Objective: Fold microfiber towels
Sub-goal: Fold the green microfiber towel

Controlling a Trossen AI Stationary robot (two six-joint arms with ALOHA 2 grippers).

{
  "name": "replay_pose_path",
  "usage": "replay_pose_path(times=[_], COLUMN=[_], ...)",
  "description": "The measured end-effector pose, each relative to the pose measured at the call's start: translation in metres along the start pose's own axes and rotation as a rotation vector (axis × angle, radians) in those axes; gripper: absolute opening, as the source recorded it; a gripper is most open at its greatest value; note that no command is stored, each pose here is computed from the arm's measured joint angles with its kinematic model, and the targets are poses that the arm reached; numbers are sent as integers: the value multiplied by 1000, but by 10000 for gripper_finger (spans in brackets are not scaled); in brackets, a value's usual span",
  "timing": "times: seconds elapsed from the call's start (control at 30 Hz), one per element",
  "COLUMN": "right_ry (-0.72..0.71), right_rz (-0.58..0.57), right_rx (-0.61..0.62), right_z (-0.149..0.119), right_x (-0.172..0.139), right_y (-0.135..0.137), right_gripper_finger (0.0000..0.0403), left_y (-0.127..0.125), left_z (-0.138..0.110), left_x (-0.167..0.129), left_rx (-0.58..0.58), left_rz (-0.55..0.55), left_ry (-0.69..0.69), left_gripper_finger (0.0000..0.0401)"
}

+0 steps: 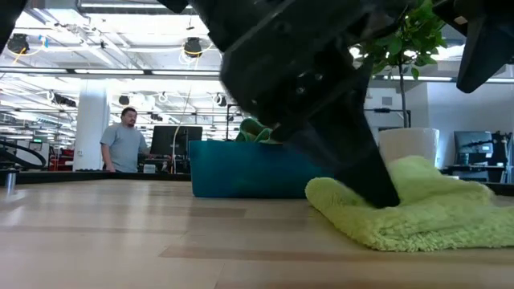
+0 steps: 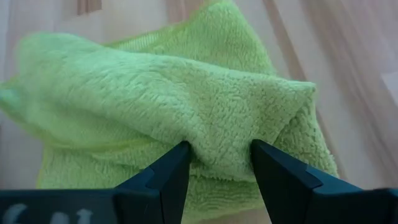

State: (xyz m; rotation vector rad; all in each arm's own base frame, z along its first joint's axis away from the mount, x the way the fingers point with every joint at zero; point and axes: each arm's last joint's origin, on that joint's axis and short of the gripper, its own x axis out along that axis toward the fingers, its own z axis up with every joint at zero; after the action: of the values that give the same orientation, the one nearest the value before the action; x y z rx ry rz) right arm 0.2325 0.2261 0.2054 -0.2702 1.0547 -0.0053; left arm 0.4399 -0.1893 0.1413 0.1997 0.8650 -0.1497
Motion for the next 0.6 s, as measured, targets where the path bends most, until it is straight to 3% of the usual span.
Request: replay_pose_path(times=[0.37, 0.6], right_ry=[3, 2], right_rz=[-2, -2], right_rx=[-7, -8], right_z=[0, 0], right_x=[0, 0], right_y=[0, 0], right_gripper_finger=[225, 225], left_y=[-2, 10], left_z=[18, 27], left_x=[3, 3], left_rx=[46, 61], left_rz=[-30, -9], left_ry=[-181, -269], left_gripper_finger=[166, 166])
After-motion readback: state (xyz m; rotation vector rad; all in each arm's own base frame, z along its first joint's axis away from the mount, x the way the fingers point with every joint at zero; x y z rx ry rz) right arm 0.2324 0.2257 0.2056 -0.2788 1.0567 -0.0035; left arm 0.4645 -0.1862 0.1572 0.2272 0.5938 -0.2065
